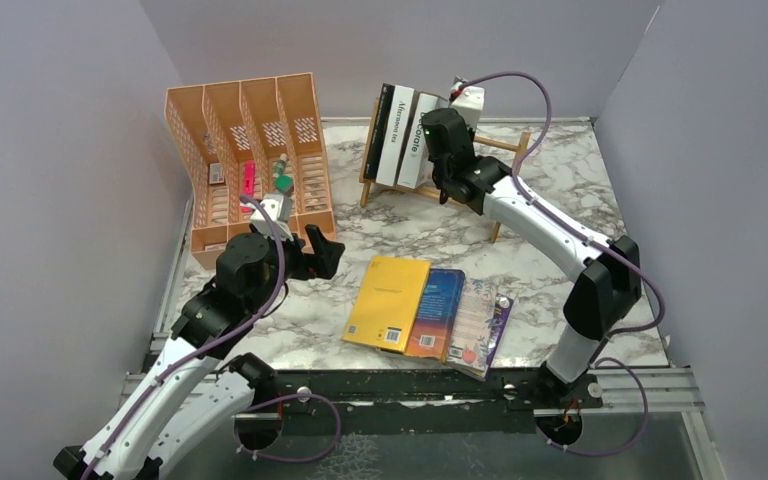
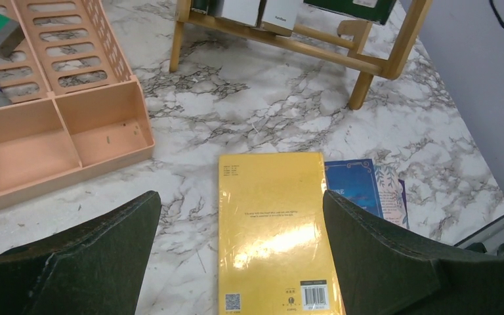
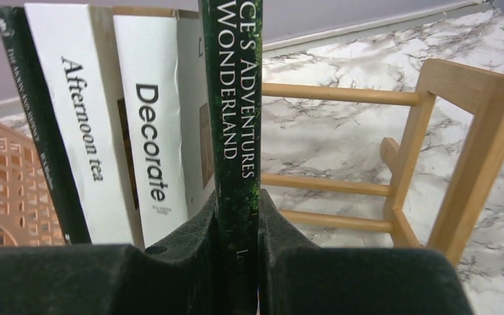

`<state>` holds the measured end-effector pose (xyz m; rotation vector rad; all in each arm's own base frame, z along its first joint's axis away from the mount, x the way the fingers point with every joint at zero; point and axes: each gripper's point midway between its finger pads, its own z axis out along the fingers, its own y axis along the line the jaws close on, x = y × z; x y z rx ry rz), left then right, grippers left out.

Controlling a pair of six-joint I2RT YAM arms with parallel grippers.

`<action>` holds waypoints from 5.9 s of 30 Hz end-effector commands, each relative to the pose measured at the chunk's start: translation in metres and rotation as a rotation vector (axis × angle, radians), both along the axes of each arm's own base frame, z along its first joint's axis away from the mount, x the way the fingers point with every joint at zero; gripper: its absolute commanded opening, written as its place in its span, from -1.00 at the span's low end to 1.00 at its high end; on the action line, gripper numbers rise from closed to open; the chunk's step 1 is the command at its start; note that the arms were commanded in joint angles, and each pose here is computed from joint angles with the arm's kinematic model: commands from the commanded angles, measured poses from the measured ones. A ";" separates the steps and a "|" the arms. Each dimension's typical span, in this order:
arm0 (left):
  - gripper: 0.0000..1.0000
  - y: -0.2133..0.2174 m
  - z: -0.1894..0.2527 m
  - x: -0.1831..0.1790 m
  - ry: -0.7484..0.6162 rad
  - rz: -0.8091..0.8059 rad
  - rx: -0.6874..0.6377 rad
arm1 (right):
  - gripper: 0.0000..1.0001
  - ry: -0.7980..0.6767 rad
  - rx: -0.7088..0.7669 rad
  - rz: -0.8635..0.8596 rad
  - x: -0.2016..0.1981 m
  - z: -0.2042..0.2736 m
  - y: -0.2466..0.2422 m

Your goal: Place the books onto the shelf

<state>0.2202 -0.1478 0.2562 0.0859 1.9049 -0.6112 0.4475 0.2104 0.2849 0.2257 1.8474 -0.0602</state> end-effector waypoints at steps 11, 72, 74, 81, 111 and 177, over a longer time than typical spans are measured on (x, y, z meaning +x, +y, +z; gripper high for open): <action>0.87 -0.008 0.010 -0.008 -0.047 -0.070 -0.037 | -0.99 0.000 0.121 -0.143 0.057 -0.016 0.008; 0.97 -0.035 -0.071 -0.006 0.281 -0.073 -0.072 | 0.17 0.456 0.312 0.648 -0.144 -0.063 0.041; 0.98 -0.037 -0.092 -0.005 0.345 -0.045 -0.081 | 0.21 0.489 0.331 0.655 -0.158 -0.076 0.037; 0.97 -0.060 -0.137 -0.001 0.476 -0.057 -0.160 | 0.27 0.632 0.389 0.620 -0.198 -0.119 0.024; 0.21 -0.106 -0.197 -0.031 0.679 -0.242 -0.337 | 0.27 0.718 0.468 0.717 -0.231 -0.169 0.031; 0.66 -0.013 -0.010 0.019 0.109 0.104 -0.040 | -0.99 -0.058 0.251 0.286 -0.124 0.051 -0.051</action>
